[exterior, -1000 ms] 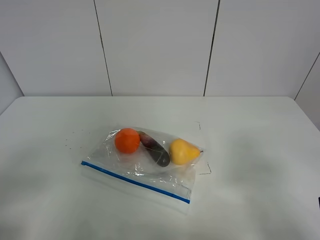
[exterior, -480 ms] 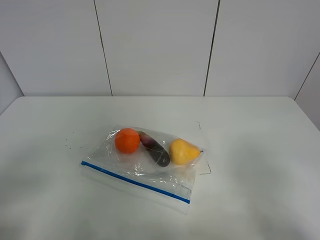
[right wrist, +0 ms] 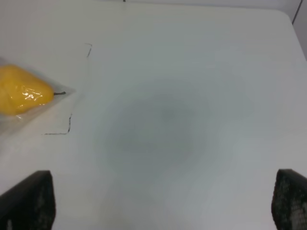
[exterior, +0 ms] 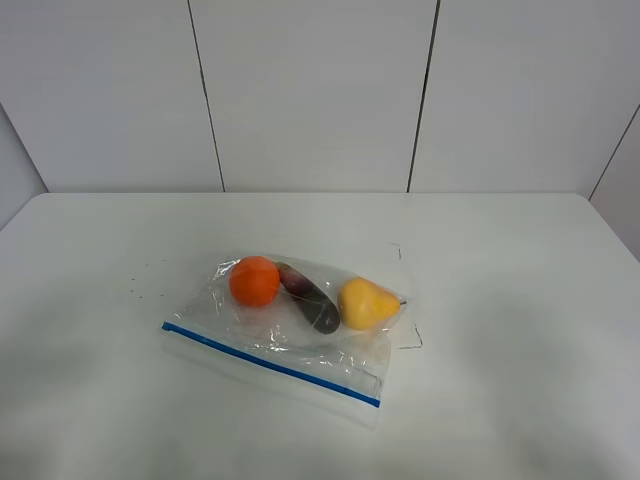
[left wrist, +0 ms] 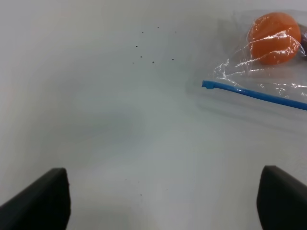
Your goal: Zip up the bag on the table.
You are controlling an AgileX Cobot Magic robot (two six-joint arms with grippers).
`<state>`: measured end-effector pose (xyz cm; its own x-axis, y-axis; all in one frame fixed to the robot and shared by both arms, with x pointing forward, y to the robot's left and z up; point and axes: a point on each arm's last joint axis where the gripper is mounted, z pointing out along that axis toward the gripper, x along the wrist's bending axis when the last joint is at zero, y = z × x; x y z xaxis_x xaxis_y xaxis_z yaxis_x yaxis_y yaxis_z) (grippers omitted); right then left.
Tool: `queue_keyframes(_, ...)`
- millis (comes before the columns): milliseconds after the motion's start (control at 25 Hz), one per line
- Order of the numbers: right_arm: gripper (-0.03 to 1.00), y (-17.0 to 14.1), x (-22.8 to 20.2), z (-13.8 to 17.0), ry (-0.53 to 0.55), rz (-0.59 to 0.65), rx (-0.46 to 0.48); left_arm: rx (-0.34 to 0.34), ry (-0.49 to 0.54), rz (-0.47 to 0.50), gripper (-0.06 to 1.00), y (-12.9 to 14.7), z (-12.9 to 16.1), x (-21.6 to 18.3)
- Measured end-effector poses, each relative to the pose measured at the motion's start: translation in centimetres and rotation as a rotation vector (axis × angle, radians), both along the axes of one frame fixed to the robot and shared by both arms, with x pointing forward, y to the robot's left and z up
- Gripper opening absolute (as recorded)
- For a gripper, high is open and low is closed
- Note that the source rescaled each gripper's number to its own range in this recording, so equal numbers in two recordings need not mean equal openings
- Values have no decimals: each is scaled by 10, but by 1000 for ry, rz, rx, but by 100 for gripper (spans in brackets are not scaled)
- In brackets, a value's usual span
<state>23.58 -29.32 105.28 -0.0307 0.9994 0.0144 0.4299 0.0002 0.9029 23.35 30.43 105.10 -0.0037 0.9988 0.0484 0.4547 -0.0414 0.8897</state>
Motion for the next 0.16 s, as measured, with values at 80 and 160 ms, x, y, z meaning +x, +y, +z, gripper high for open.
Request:
queue_keyframes(80, 100, 0, 0, 0, 0, 0, 0, 0, 0, 0, 100, 0, 0, 0)
queue_keyframes(160, 100, 0, 0, 0, 0, 0, 0, 0, 0, 0, 100, 0, 0, 0)
